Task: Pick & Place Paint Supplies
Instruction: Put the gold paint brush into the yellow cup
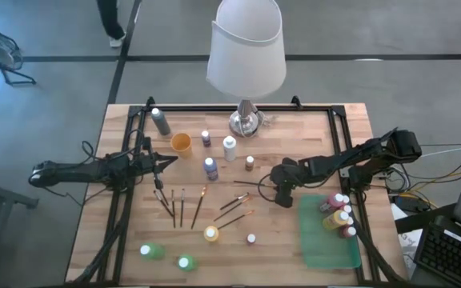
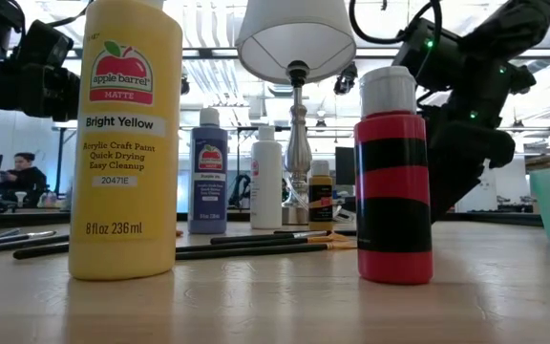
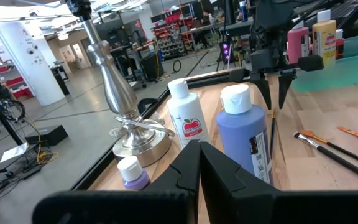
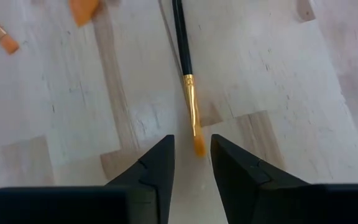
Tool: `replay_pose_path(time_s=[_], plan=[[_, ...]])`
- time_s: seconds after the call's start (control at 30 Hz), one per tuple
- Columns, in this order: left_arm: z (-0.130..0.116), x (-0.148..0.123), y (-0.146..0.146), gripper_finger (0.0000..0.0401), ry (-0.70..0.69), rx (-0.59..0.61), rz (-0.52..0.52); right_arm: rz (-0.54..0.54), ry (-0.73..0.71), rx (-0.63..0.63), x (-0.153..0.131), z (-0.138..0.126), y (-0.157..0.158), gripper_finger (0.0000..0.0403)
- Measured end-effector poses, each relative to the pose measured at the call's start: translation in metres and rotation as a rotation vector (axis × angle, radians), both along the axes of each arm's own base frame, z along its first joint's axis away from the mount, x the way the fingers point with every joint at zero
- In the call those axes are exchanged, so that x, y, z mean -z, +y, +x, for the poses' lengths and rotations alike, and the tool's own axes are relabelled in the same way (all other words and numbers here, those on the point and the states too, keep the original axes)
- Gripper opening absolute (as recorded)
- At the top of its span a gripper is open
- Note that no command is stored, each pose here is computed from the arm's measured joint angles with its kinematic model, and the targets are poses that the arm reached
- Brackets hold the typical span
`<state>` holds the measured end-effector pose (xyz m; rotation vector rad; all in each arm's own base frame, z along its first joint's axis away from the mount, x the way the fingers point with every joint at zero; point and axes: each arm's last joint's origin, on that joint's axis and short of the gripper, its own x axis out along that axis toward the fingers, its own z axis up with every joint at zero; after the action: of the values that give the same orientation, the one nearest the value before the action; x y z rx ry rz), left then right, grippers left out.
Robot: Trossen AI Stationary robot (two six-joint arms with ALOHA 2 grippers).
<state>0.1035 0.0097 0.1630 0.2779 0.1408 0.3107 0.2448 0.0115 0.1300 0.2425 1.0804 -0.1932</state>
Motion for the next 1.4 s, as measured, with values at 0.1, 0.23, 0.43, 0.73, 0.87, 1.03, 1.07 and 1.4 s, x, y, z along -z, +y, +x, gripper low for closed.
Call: replay_pose_path(time_s=[0.1, 0.23, 0.43, 0.73, 0.87, 1.03, 1.07, 1.4], plan=[[0.000, 0.000, 0.000, 0.0013, 0.000, 0.000, 0.000, 0.000, -0.014, 0.000, 0.002, -0.001, 0.000, 0.0090], [0.000, 0.000, 0.000, 0.0013, 0.001, 0.000, 0.000, 0.001, -0.043, 0.000, 0.006, -0.003, 0.000, 0.0082], [0.000, 0.000, 0.000, 0.0013, 0.000, 0.000, 0.000, -0.012, -0.060, 0.008, 0.011, -0.006, -0.001, 0.0080], [0.000, 0.000, 0.000, 0.0013, 0.000, 0.000, 0.000, -0.058, -0.063, 0.032, 0.012, -0.007, -0.002, 0.0087], [0.000, 0.000, 0.000, 0.0013, 0.000, 0.000, 0.000, -0.062, -0.060, 0.032, 0.014, -0.009, -0.003, 0.0071], [0.000, 0.000, 0.000, 0.0013, 0.001, 0.000, 0.000, -0.063, -0.057, 0.032, 0.014, -0.009, -0.003, 0.0051], [0.000, 0.000, 0.000, 0.0013, 0.000, 0.000, 0.000, -0.063, -0.056, 0.031, 0.014, -0.009, -0.003, 0.0047], [0.000, 0.000, 0.000, 0.0013, 0.000, 0.000, 0.000, -0.044, -0.049, 0.000, 0.010, -0.007, -0.002, 0.0009]])
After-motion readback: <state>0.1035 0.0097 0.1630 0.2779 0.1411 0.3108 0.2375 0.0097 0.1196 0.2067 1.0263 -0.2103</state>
